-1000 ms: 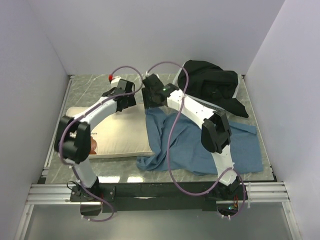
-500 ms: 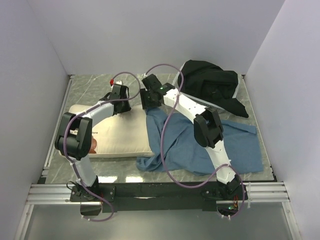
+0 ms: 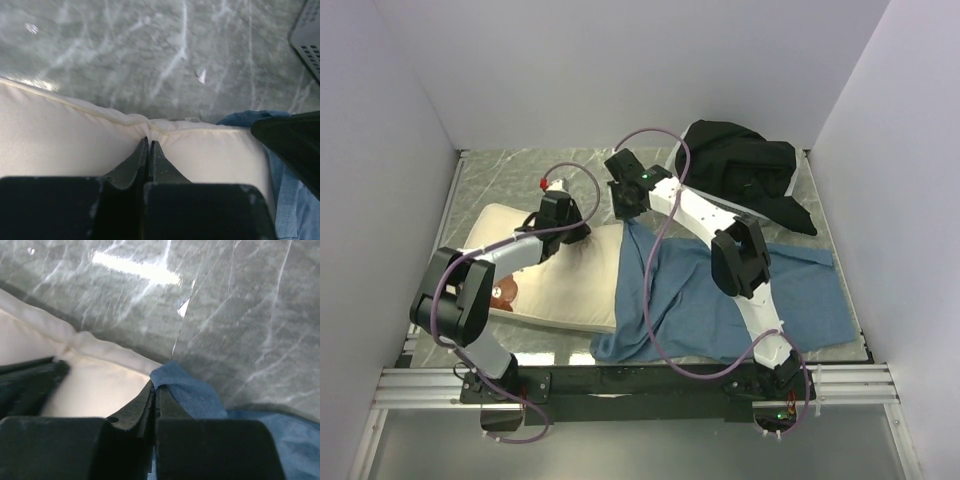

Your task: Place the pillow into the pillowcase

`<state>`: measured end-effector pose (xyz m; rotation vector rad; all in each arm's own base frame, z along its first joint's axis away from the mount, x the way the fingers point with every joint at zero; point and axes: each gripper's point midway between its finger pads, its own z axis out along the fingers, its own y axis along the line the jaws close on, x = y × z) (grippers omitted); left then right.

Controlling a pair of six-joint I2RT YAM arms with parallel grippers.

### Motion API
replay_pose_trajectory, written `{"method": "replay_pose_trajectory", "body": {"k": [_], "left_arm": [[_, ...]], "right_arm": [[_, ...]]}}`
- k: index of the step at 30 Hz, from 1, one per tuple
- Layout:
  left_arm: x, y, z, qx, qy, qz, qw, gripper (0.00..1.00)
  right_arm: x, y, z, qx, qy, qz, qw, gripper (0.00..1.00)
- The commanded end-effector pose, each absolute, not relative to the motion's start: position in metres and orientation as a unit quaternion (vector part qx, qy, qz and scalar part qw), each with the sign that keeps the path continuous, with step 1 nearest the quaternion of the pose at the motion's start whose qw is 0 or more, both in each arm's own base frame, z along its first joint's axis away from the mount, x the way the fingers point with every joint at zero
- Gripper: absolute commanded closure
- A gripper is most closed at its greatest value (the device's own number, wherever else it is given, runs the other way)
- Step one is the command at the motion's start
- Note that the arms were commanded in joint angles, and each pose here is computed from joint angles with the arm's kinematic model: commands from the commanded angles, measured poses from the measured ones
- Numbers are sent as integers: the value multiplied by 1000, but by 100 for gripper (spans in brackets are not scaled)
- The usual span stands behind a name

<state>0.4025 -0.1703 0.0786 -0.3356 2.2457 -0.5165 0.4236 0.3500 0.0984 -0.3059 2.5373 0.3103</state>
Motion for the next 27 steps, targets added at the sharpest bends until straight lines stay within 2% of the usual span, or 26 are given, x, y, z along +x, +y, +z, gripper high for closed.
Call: {"method": "replay_pose_trajectory", "body": {"k": [1, 7, 9, 13, 16, 24, 25, 27], "left_arm": [[366, -214, 84, -117, 887, -278, 351, 99], [354, -219, 88, -133, 884, -266, 362, 99], [352, -218, 86, -146, 884, -268, 355, 99], [366, -210, 78, -165, 892, -231, 351, 99], [370, -215, 83, -173, 888, -243, 351, 99], [352, -225, 98, -169, 871, -294, 355, 99], [350, -228, 100, -168, 870, -299, 354, 99], [341, -237, 98, -158, 874, -301, 347, 99]], "right_arm": [[418, 377, 208, -110, 903, 178, 375, 100], [414, 387, 250, -101, 886, 220, 395, 100], [400, 400, 258, -112, 882, 243, 387, 100], [371, 412, 287, -129, 865, 262, 408, 100], [370, 408, 299, -130, 859, 258, 422, 100], [413, 401, 276, -114, 871, 251, 406, 98], [419, 405, 252, -117, 882, 239, 388, 99], [427, 409, 245, -122, 882, 236, 389, 99]]}}
